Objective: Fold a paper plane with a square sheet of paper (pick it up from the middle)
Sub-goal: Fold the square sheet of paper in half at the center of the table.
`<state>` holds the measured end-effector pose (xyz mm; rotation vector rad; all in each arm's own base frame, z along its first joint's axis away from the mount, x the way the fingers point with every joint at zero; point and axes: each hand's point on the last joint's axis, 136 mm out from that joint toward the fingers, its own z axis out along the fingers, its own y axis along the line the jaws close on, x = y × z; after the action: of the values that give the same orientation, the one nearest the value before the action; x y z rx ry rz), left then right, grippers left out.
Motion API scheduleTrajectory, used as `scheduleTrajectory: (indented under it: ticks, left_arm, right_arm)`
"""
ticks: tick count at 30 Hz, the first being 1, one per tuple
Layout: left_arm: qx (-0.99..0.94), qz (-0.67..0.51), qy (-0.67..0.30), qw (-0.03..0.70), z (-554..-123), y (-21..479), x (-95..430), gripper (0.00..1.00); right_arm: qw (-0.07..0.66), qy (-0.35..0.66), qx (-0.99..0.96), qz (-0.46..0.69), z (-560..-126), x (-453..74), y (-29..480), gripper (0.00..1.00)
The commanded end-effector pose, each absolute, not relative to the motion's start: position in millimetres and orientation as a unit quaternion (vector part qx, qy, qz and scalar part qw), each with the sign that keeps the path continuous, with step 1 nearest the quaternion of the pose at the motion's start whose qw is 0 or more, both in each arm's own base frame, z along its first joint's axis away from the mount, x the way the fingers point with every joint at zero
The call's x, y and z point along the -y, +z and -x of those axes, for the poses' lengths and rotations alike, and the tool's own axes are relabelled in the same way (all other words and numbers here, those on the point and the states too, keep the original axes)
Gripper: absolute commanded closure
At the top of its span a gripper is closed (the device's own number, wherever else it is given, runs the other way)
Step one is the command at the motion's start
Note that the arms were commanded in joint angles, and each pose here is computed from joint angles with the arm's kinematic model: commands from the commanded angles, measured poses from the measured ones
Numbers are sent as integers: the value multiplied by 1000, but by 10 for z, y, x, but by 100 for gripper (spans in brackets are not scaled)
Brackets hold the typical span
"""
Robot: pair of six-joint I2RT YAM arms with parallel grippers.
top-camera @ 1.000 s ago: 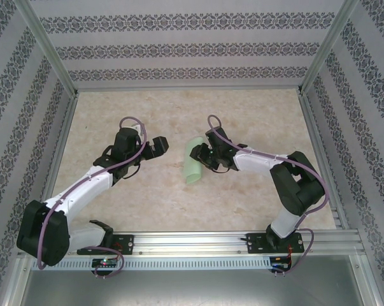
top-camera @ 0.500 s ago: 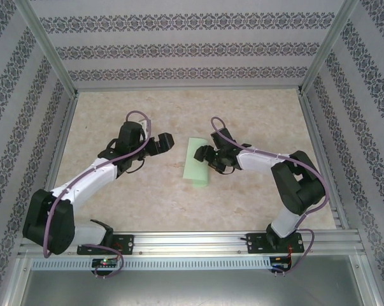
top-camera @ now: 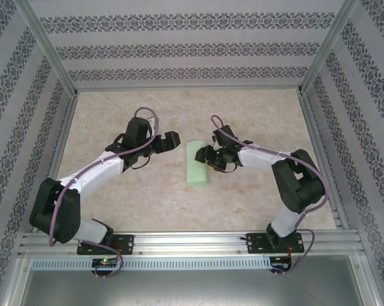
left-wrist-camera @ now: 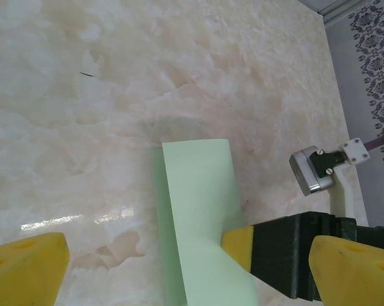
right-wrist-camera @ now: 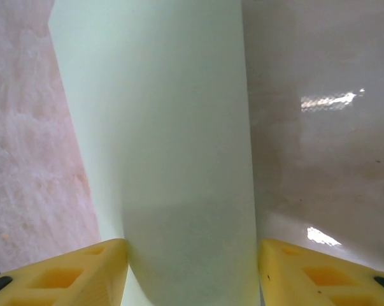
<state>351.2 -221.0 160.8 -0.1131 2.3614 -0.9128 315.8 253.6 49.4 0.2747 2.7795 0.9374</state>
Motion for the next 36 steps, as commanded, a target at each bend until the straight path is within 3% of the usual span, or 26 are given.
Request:
scheduleTrajectory:
  ticks: [1, 7, 15, 21, 30, 36]
  left_arm:
    - [-887, 37, -349, 299, -3519, 1681, 2275, 2]
    - [-888, 39, -347, 300, -3509, 1701, 2263, 2]
    - [-888, 58, -352, 291, -3524, 1630, 2266, 2]
    - [-888, 47, -359, 284, -3514, 1597, 2318, 10]
    - [-886, 35, -367, 281, -3498, 1566, 2357, 14]
    - [-885, 33, -379, 270, -3517, 1501, 2426, 18]
  right_arm:
    - [87, 347, -928, -101, -3192, -2594, 462, 42]
    - [84, 368, -920, -103, -3265, -2728, 439, 44]
    - [112, 321, -931, -129, -3375, -2631, 384, 43]
    - [115, 302, -938, -123, -3333, -2529, 419, 39]
    - [71, 266, -959, -72, -3192, -2433, 313, 36]
    - [87, 211, -968, -104, -3184, -2224, 261, 38]
